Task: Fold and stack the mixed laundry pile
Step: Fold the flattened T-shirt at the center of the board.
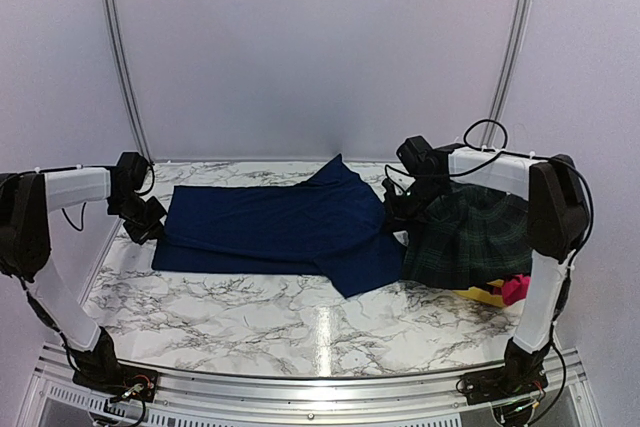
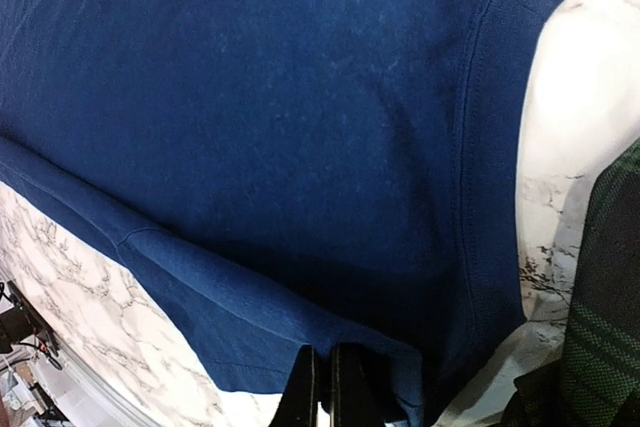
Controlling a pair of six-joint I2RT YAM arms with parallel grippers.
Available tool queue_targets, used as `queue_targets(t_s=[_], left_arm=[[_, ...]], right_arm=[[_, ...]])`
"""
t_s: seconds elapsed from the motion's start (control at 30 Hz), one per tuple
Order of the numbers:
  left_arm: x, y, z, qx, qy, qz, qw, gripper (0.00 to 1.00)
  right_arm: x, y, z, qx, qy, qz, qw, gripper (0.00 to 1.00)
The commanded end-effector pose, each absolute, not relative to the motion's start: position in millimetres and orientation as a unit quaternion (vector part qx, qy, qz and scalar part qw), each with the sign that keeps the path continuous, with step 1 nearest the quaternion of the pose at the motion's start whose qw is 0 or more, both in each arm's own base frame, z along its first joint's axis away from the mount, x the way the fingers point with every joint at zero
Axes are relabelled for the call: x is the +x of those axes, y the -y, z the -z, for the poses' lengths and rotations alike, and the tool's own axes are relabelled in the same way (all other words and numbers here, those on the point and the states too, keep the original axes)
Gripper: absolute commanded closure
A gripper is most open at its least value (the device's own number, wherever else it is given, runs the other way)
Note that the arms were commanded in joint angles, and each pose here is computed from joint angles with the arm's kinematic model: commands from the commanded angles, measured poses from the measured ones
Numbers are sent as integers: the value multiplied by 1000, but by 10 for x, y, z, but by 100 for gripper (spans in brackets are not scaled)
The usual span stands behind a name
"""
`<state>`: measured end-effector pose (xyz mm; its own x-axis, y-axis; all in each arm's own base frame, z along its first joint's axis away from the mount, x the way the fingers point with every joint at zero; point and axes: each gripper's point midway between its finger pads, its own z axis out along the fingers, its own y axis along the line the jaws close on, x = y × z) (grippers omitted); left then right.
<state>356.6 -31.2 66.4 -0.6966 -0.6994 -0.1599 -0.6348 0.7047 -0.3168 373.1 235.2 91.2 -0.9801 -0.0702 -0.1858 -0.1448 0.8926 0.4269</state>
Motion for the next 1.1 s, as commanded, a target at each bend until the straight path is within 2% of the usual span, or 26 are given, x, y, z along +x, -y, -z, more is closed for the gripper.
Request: queue_targets(t_s=[0.0, 0.2, 0.23, 0.27, 0.33, 0.37, 0.43, 0.53, 0.8, 1.07], left_arm=[[3712, 267, -687, -362, -911, 122, 155, 100], [3782, 238, -639, -366, -908, 122, 163, 100], [3796, 231, -614, -366, -908, 122, 161, 100], [3819, 229, -614, -366, -908, 125, 162, 97], [3852, 219, -663, -359, -909, 126, 170, 68], [3858, 219, -721, -355, -909, 127, 179, 57], [3834, 235, -834, -336, -912, 132, 194, 44], [3707, 319, -907, -300, -921, 145, 200, 43], [3492, 831, -731, -211, -948, 174, 162, 43], [3402, 828, -265, -223, -958, 143, 111, 45]], right_arm=[[3913, -2337, -1044, -49, -964, -229, 122, 100], [4093, -2400, -1039, -37, -961, -234, 141, 100], [4096, -2387, -1022, -35, -962, -230, 140, 97], [4085, -2371, -1019, -35, -964, -226, 139, 83], [4043, -2335, -1058, -37, -964, -221, 141, 61], [4012, -2308, -1092, -40, -965, -217, 144, 51], [3936, -2249, -1182, -50, -964, -211, 152, 42], [3749, -2139, -1251, -66, -966, -198, 152, 38], [3153, -1734, -935, -58, -980, -162, 102, 37], [2719, -1109, -859, -30, -989, -117, 80, 37]])
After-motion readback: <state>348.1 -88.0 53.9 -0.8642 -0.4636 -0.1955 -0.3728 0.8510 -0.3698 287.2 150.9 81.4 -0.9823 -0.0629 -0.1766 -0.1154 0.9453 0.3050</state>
